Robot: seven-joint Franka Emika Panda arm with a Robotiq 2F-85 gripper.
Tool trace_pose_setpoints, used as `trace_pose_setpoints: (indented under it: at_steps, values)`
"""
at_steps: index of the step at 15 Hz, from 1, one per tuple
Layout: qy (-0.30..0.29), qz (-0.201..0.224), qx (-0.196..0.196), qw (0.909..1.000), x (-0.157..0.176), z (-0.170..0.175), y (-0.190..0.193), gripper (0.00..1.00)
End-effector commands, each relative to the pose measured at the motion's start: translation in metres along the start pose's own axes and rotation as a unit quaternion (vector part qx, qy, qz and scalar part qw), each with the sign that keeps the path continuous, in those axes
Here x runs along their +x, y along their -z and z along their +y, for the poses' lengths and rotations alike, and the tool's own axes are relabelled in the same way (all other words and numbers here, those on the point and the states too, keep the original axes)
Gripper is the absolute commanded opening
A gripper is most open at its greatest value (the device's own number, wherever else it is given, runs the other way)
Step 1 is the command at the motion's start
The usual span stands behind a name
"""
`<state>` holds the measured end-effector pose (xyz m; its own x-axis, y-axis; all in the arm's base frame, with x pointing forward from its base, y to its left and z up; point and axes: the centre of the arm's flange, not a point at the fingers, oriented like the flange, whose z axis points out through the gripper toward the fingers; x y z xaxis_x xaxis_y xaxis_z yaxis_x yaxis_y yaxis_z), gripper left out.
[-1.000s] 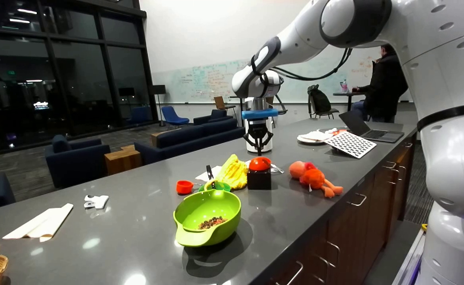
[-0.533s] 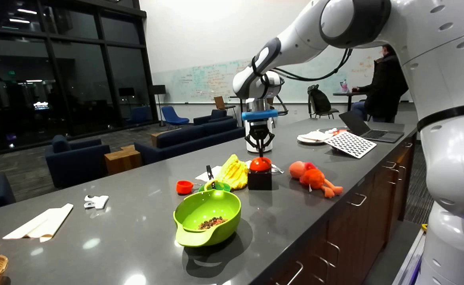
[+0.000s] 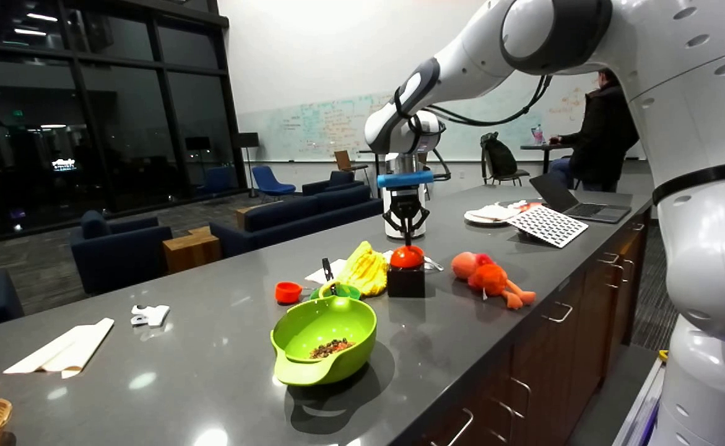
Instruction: Press on the orange plush toy
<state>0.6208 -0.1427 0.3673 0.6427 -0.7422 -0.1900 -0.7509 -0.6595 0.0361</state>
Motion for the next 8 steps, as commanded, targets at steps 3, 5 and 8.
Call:
trace_pose_setpoints:
  at_steps: [3, 5, 8]
  values:
    - [-0.021, -0.036, 0.015, 0.999, -0.0048, 0.0048, -0.035, 0.0]
    - [-0.023, -0.039, 0.017, 0.9988, -0.0051, 0.0051, -0.0384, 0.0]
    - [-0.025, -0.04, 0.019, 0.9987, -0.0043, 0.0055, -0.0381, 0.0]
